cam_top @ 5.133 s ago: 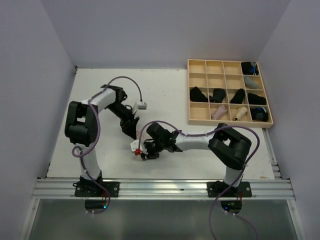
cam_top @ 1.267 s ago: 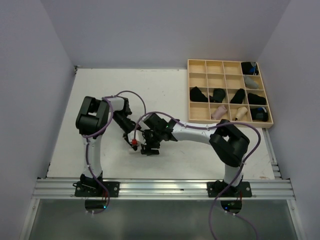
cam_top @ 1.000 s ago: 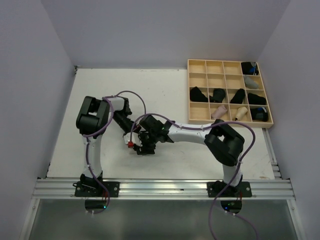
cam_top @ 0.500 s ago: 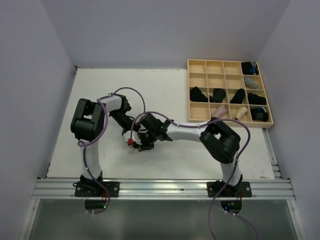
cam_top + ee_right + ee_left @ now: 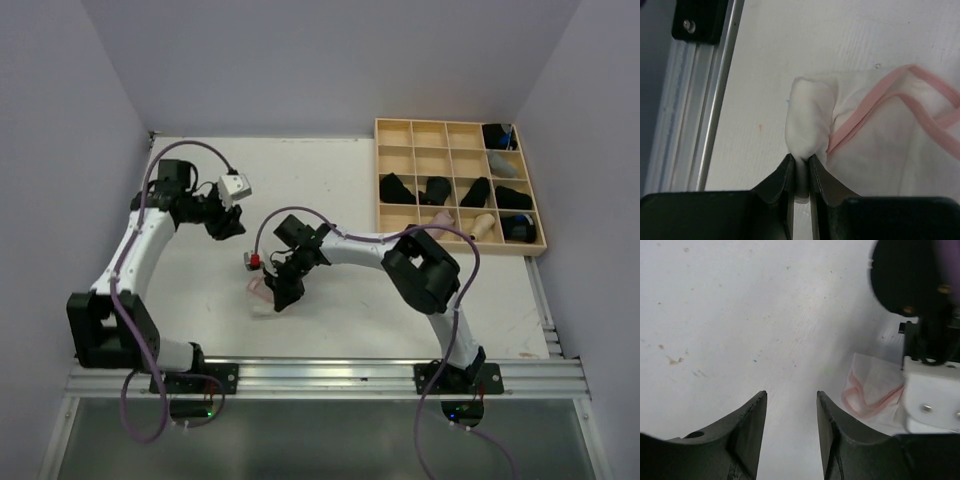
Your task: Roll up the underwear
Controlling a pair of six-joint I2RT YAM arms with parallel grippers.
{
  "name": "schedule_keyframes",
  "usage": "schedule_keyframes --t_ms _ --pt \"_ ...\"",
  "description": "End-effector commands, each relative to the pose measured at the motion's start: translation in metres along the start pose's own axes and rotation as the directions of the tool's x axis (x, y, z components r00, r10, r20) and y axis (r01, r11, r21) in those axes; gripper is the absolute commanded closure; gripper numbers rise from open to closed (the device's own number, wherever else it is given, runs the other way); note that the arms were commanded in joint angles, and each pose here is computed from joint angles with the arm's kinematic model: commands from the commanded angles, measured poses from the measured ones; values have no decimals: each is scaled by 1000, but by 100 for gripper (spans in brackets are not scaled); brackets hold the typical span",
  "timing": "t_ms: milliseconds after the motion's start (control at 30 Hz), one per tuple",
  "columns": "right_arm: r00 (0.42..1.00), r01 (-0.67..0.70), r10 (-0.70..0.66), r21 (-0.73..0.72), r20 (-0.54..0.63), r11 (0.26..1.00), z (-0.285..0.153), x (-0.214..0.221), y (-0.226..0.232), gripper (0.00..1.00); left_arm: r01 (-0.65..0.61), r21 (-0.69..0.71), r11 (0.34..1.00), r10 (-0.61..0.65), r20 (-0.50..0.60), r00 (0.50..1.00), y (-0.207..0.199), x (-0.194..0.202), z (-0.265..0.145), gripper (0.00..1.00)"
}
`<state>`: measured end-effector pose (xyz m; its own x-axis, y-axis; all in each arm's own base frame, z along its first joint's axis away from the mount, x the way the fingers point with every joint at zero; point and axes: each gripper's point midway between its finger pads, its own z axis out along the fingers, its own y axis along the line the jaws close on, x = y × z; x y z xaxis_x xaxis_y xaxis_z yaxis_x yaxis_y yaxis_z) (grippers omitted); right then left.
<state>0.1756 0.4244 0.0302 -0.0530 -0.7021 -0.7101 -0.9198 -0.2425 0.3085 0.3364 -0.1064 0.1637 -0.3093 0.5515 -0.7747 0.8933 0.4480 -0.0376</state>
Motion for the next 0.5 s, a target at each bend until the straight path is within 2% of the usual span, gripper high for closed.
schedule_keyframes --t_ms 0,33,100,133,200,233,300,367,467 --pt "963 -270 264 -106 -61 957 7 15 10 100 -122 -197 973 136 57 989 -2 -6 -22 52" --pt "944 -328 323 -120 -63 937 8 13 10 100 -117 -186 975 126 38 991 -15 14 -17 52" --pt "923 -383 383 -175 -35 907 7 3 6 100 -178 -242 954 192 33 981 -27 17 -30 51" --pt "892 -449 449 -193 -46 873 11 8 4 100 -184 -231 955 192 11 981 -37 33 -27 51" --pt "869 -488 494 -220 -30 844 12 6 -4 100 -269 -230 935 272 -18 962 -54 43 -34 50" --pt "835 -544 549 -228 -51 807 18 14 -8 100 -269 -199 942 268 -35 963 -67 60 -30 50" --pt "805 -584 592 -248 -51 773 18 13 -15 100 -339 -200 919 337 -47 940 -78 66 -33 49" --pt "739 -663 671 -256 -69 704 21 22 -24 100 -348 -152 925 338 -89 937 -93 88 -28 48" --pt "682 -714 728 -269 -60 647 24 23 -33 100 -411 -93 907 400 -123 908 -109 104 -17 48"
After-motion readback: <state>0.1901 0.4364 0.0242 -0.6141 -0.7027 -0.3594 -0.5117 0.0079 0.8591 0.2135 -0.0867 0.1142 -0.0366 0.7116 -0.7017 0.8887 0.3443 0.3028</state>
